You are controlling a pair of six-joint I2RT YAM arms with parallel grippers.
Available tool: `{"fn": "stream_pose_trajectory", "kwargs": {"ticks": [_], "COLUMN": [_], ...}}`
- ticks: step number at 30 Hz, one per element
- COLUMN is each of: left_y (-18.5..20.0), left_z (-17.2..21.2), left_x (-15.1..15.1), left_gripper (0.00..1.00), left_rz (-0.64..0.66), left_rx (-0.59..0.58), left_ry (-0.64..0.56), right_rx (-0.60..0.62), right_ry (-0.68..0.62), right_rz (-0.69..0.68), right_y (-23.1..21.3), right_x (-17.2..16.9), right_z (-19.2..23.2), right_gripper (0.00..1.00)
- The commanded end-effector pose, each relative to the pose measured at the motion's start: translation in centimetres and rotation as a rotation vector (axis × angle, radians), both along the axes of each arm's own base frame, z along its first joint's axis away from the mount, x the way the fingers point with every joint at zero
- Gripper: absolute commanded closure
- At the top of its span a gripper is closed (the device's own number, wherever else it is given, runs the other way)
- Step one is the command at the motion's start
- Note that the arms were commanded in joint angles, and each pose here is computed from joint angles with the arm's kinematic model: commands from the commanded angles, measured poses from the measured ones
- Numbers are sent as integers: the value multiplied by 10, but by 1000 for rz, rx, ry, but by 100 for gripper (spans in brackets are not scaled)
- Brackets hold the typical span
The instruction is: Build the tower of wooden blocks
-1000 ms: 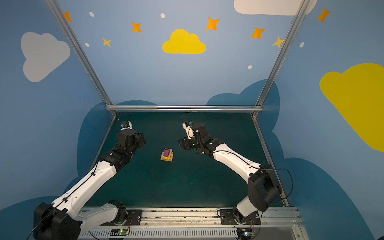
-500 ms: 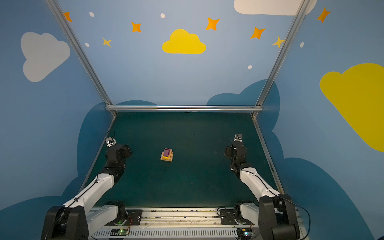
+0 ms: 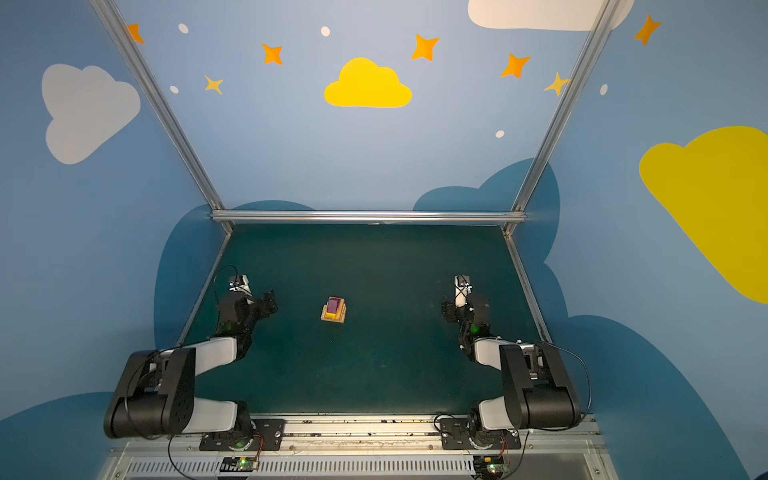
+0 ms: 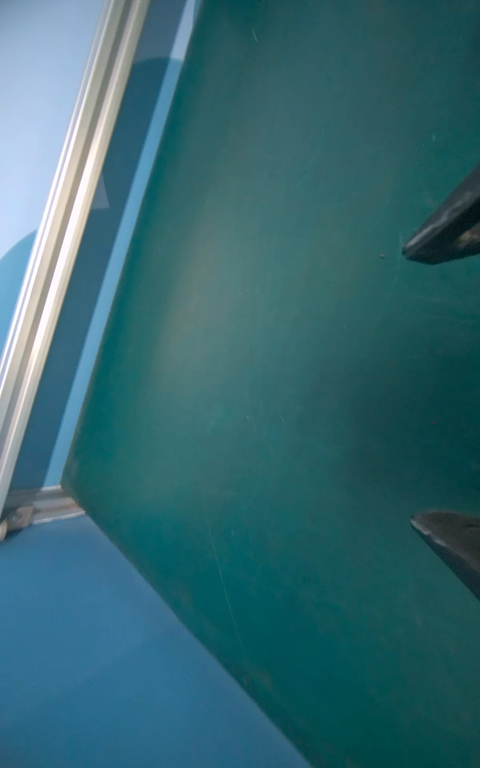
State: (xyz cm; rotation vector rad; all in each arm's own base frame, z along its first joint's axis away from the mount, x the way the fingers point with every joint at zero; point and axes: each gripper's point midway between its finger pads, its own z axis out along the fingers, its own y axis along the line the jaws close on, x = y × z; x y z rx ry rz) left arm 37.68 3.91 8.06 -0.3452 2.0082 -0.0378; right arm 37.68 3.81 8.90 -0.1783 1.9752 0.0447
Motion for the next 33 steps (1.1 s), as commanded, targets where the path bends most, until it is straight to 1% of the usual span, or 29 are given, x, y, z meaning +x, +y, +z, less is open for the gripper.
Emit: {"fn": "stream_pose_trajectory", "kwargs": {"ticks": [1, 2, 3, 4, 5, 8, 10, 12, 14, 15, 33], "left_y": [-14, -13, -13, -13, -13, -13, -13, -14, -14, -14, -15], "left_z": [1, 1, 1, 0, 0, 0, 0, 0, 0, 0, -1], "left_x": [11, 15, 15, 15, 15, 15, 16, 16, 16, 16, 17], "left_gripper": [6, 4, 1, 0, 0, 0, 0, 0, 0, 0, 0], "left_rz": [-89, -86, -87, -87, -84, -84, -76, -76, -75, -73, -71], "left_rx": [-13, -17, -15, -13, -11, -4, 8, 14, 15, 17, 27], "left_ry": [-54, -62, -52, -35, -43, -38, -33, -32, -32, -31, -23], "right_rx": [38, 51, 61, 74, 75, 71, 74, 72, 73, 72, 72], "right_ry": [-91, -78, 1, -16, -59, -6, -43, -8, -32, -14, -21], "right_rz": [41, -21, -75, -72, -72, -69, -69, -67, -70, -69, -71], "right_y": [4, -7, -16, -18, -19, -18, -18, -17, -18, -18, -18], "right_x": [11, 15, 16, 18, 19, 17, 18, 17, 18, 17, 17], "right_z": [5, 2, -4, 3, 3, 0, 2, 0, 1, 0, 1], "right_gripper": [18, 18, 17, 13, 12, 12, 12, 12, 12, 12, 12]}}
